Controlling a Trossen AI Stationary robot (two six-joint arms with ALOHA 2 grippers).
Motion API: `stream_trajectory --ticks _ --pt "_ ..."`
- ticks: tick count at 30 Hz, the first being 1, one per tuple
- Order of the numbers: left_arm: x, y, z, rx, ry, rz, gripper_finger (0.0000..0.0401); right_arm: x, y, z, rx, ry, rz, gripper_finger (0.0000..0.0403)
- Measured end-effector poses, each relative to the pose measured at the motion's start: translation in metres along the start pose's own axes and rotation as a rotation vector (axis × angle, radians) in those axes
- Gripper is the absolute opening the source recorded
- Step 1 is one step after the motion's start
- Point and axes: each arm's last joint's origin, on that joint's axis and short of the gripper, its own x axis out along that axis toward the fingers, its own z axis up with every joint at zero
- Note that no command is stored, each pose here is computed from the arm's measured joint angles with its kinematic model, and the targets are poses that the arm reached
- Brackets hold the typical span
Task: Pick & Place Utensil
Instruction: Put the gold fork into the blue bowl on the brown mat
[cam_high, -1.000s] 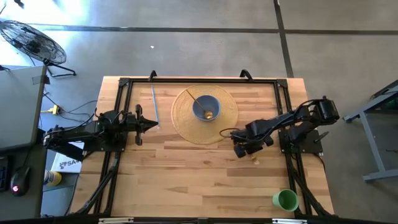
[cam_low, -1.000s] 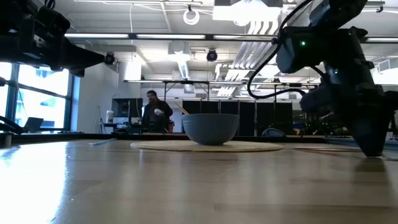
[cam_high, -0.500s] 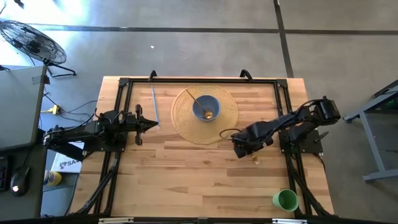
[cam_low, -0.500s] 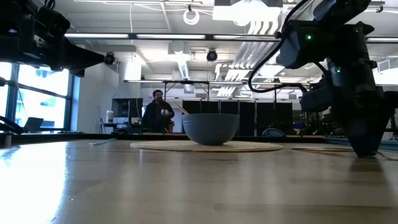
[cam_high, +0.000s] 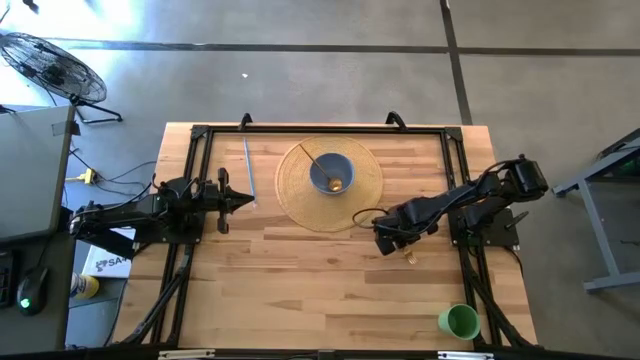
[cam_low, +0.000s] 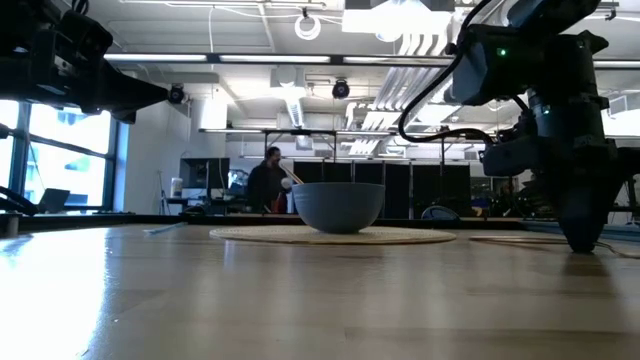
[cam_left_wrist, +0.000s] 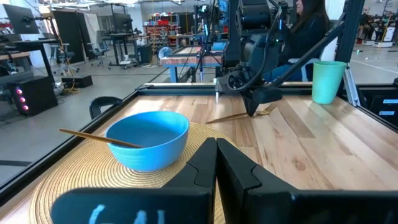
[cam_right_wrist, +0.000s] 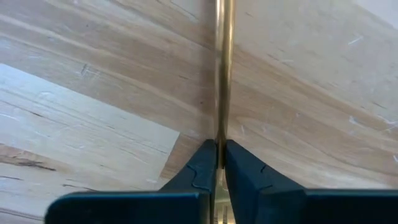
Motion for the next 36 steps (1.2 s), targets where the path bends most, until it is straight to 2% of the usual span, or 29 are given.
stream_trajectory --ticks 9,13,17,24,28,36 --pt "0.000 0.000 0.000 0.000 0.000 0.000 0.0001 -0.002 -0.001 -0.001 -0.022 0.010 0.011 0.0015" --pt "0.000 0.000 0.000 0.000 0.000 0.000 0.0001 -0.014 -0.004 -0.002 -0.033 -0.057 0.045 0.0010" --pt "0.000 0.000 0.000 0.000 0.000 0.000 0.0001 -0.028 -0.011 -0.005 -0.035 -0.152 0.059 0.0005" --pt "0.000 0.000 0.000 0.000 0.000 -0.001 0.0001 -0.051 -0.013 -0.005 0.036 -0.321 0.143 0.0005" --pt "0.000 0.000 0.000 0.000 0.000 0.000 0.0001 -0.075 0.001 0.001 0.016 -0.436 0.198 0.0005" --pt "0.000 0.000 0.000 0.000 0.000 0.000 0.0001 -0.131 0.041 0.027 -0.090 -0.781 0.270 0.0006"
